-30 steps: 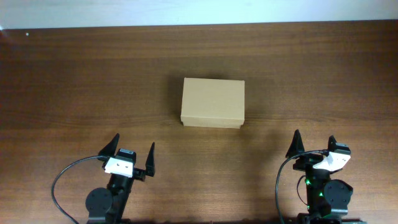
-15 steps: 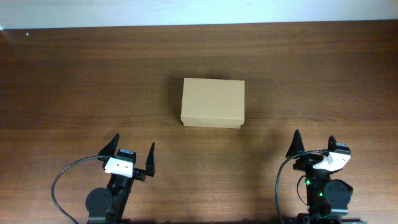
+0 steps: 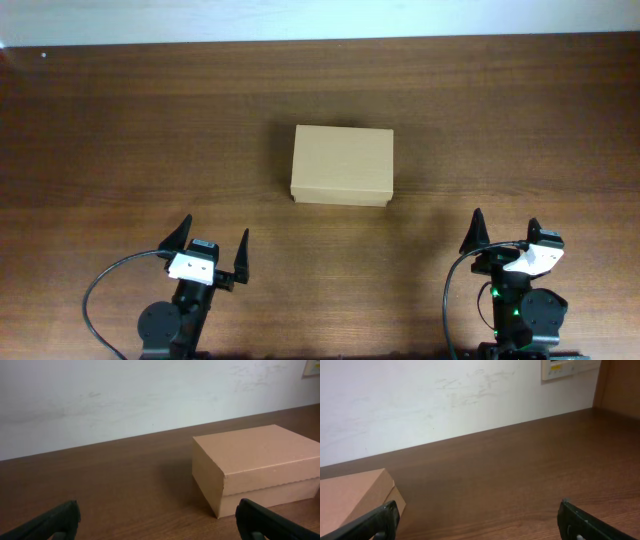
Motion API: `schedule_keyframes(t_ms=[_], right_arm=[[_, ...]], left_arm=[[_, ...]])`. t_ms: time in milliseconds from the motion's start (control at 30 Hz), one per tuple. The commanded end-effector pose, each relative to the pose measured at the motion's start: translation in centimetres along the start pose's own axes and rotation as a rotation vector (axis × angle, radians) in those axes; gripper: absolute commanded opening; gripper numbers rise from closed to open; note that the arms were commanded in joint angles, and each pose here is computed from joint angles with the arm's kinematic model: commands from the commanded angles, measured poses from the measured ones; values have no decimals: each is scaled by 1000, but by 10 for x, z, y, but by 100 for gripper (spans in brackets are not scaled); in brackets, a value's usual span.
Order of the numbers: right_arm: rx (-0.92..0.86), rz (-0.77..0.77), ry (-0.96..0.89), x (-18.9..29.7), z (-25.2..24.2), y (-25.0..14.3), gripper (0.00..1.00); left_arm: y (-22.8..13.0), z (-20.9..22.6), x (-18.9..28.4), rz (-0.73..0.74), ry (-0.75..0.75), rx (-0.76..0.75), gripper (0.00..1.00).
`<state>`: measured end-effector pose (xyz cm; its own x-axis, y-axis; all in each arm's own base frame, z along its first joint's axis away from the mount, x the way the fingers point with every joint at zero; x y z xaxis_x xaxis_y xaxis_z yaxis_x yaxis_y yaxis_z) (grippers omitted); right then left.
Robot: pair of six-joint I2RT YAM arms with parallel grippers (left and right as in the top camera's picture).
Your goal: Pack container
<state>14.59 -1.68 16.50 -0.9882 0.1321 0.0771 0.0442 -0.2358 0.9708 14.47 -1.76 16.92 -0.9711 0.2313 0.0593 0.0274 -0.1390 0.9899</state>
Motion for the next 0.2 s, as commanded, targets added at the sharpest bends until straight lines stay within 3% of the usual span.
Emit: schedule_keyframes(t_ms=[0, 167], right_arm=[[8, 5, -6, 0, -1, -2, 99], [8, 5, -6, 0, -1, -2, 99]], left_arm=[[-2, 1, 0, 0, 17, -17, 100], [-2, 1, 0, 0, 17, -17, 99]])
Point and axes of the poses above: each gripper's point midway between its finger pads, its own x axis back along the fingers, its own z axis along the line the jaws close on, y = z × x, the point moved 10 cm from there along x, back along the fingers, and after that the axes turned 3 degrees about -x, right-handed, at the moved point
